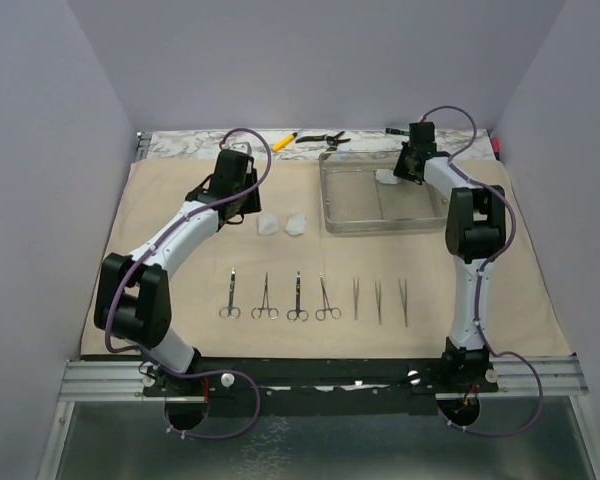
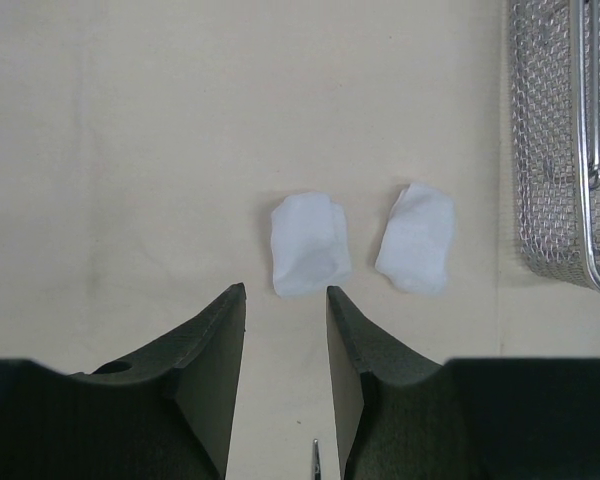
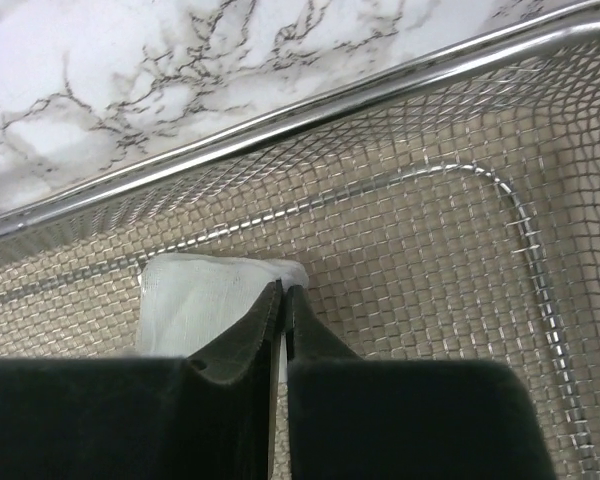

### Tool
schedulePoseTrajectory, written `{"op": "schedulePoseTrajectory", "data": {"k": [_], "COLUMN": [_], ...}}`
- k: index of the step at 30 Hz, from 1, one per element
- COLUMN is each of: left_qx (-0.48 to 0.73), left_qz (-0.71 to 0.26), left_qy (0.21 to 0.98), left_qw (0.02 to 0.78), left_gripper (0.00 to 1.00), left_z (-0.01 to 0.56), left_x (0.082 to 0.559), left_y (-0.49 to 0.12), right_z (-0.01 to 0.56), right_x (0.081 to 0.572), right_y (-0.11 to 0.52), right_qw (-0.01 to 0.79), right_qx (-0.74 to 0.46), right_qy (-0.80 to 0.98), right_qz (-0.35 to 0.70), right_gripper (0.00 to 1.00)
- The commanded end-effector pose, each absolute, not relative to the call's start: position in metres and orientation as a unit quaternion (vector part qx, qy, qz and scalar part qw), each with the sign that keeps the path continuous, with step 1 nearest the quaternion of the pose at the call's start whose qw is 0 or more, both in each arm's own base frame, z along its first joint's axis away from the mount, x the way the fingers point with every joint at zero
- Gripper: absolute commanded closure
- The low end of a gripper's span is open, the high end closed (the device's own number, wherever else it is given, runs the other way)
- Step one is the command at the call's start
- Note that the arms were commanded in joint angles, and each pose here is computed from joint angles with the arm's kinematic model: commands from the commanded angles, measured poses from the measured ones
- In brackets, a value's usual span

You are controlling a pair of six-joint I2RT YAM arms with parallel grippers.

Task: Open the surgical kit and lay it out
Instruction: Pick up the medical item from the container, then place the medical item in the surgical kit.

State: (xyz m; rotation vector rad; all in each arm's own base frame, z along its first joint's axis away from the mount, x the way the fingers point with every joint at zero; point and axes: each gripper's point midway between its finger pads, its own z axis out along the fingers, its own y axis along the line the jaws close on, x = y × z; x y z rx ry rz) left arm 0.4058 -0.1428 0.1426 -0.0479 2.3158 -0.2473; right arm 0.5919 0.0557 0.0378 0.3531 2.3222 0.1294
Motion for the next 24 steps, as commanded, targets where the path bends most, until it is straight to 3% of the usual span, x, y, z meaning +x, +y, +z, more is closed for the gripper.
{"op": "schedulePoseTrajectory", "data": {"k": [1, 8, 14, 24], "left_qx": [-0.033, -0.046, -0.068, -0.108], "left_qz": [-0.094, -0.088, -0.085, -0.109], "left_qy": [0.894, 0.875, 0.853, 0.799], "left_qw": [0.437, 0.473, 0.511, 0.582], "left_gripper": [0.61, 0.61, 0.6, 0.58], "left_z": [0.177, 0.209, 0.237, 0.289], "left_x": [0.404, 0.394, 0.377, 0.33], "left_y": [-0.136, -0.123, -0.109, -0.084], "right_z": [0.069, 0.141, 0.196, 0.237], "right_x": [0.583, 0.577, 0.545, 0.472], "right_y": [0.069, 0.073, 0.107, 0.248], "right_qw": [0.388, 0.444, 0.466, 0.462], "right_qx": [0.126, 0.13, 0.108, -0.005], "right_qy": [0.91, 0.88, 0.853, 0.818], "right_qz": [0.078, 0.108, 0.212, 0.341], "right_gripper": [0.99, 0.99, 0.99, 0.99]}}
